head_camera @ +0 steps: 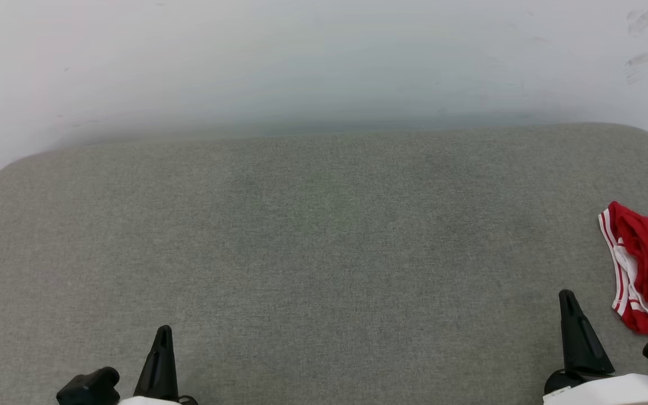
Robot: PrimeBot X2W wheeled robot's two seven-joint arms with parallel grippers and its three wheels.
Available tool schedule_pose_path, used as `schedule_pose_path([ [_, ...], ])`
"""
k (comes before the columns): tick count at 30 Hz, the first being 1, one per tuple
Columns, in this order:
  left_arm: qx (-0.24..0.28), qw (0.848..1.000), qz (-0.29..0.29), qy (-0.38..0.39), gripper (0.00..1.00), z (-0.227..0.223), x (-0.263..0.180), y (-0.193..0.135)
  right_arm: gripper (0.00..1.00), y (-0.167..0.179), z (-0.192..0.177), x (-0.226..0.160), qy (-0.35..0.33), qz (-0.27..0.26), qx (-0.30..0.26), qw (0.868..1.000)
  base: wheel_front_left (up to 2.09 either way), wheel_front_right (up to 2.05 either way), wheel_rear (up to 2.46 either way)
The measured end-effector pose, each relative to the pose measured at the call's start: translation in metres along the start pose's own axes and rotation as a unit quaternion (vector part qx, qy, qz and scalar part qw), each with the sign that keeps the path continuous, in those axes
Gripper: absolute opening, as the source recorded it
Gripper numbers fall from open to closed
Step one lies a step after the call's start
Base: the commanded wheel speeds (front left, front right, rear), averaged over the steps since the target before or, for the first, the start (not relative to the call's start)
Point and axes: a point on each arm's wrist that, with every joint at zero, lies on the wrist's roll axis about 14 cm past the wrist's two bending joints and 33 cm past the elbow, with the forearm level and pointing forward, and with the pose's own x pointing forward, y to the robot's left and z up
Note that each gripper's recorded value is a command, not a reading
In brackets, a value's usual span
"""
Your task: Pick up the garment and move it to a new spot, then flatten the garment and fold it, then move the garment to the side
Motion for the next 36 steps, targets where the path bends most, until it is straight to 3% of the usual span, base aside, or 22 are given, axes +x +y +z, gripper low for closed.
schedule_pose_path([
  [16, -0.133, 0.991, 0.007, 0.016, 0.00, -0.001, 0.012, 0.003, 0.00, -0.006, -0.001, 0.009, 0.008, -0.019, 0.125, 0.992, 0.00, 0.00, 0.00],
  [36, -0.266, 0.964, 0.006, 0.027, 0.00, 0.002, 0.024, 0.003, 0.00, -0.009, -0.002, 0.018, 0.014, -0.032, 0.253, 0.967, 0.00, 0.00, 0.00],
])
